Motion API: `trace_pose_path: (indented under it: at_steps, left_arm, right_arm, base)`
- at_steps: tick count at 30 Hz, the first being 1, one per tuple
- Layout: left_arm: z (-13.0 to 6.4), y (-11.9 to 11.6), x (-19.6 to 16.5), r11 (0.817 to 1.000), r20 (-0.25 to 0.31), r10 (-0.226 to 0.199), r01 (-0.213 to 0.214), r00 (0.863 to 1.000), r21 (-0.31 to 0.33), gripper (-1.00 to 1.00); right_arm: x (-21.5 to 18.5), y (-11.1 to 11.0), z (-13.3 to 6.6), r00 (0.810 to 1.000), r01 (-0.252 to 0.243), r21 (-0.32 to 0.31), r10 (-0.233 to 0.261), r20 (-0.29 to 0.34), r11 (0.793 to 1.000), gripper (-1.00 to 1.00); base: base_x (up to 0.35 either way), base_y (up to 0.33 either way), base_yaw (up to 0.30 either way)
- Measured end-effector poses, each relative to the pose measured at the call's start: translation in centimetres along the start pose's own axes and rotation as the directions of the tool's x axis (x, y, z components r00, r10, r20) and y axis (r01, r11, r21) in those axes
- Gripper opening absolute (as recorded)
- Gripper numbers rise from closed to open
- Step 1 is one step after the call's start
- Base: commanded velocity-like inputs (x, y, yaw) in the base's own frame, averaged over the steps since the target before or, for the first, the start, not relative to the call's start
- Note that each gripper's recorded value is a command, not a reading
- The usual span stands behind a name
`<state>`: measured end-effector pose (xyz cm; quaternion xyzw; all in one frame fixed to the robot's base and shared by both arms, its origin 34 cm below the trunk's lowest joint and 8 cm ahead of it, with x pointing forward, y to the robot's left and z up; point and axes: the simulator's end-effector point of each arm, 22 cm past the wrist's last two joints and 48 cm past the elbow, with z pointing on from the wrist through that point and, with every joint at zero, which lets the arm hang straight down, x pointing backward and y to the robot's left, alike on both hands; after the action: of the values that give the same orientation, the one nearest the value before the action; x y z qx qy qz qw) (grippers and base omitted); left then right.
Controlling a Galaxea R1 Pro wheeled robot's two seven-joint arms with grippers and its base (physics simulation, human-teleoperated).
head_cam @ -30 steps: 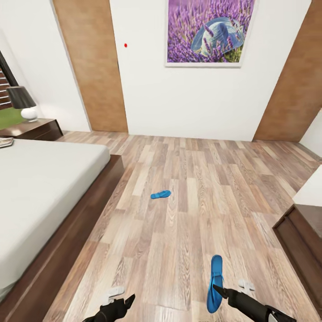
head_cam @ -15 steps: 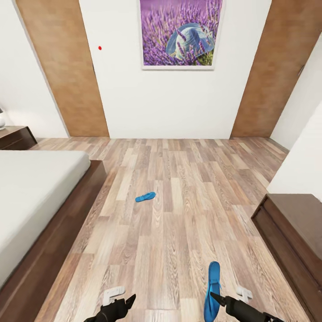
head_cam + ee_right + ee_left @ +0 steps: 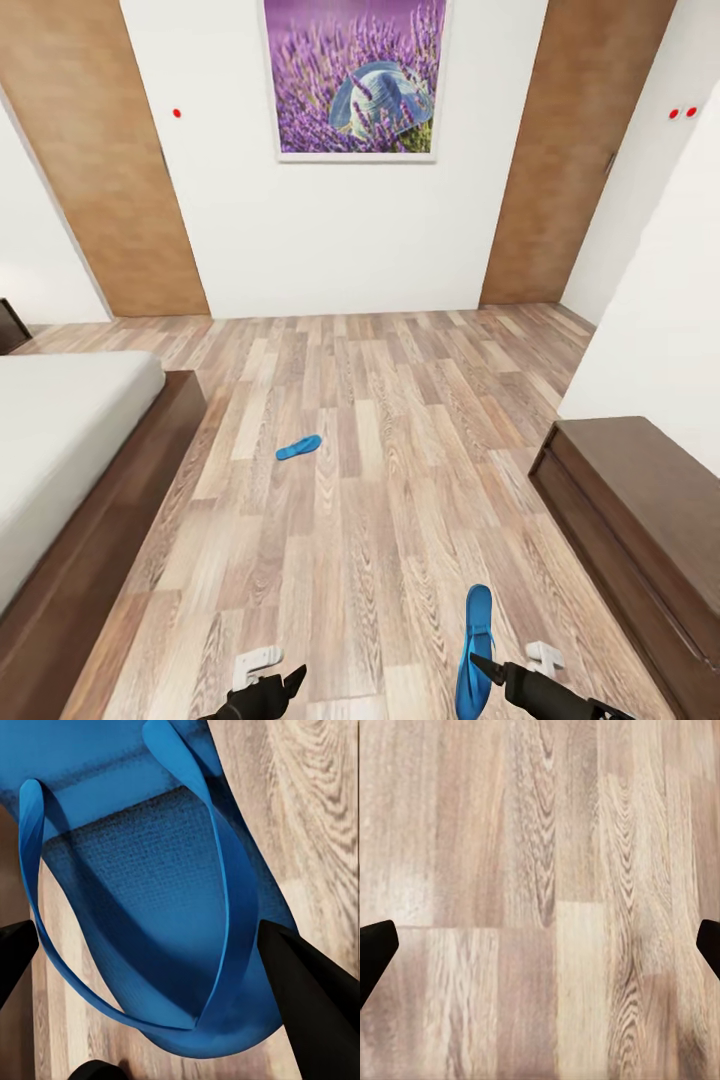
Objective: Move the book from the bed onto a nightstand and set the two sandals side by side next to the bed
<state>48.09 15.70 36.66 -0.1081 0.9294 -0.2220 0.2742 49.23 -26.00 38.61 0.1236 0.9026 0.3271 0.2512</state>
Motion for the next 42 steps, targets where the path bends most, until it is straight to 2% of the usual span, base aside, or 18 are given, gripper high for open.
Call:
trace_pose_path:
  at_steps: [42]
  left_arm:
    - [-0.7, -1.2, -2.4, 0.999, 0.051, 0.025, -0.026, 0.998, 0.020, 1.00]
  right_arm:
    - [-2.0, 1.5, -0.6, 0.999, 0.027, -0.022, -0.026, 0.042, 0.999, -1.00]
  base:
    - [0.000, 0.000, -0.002]
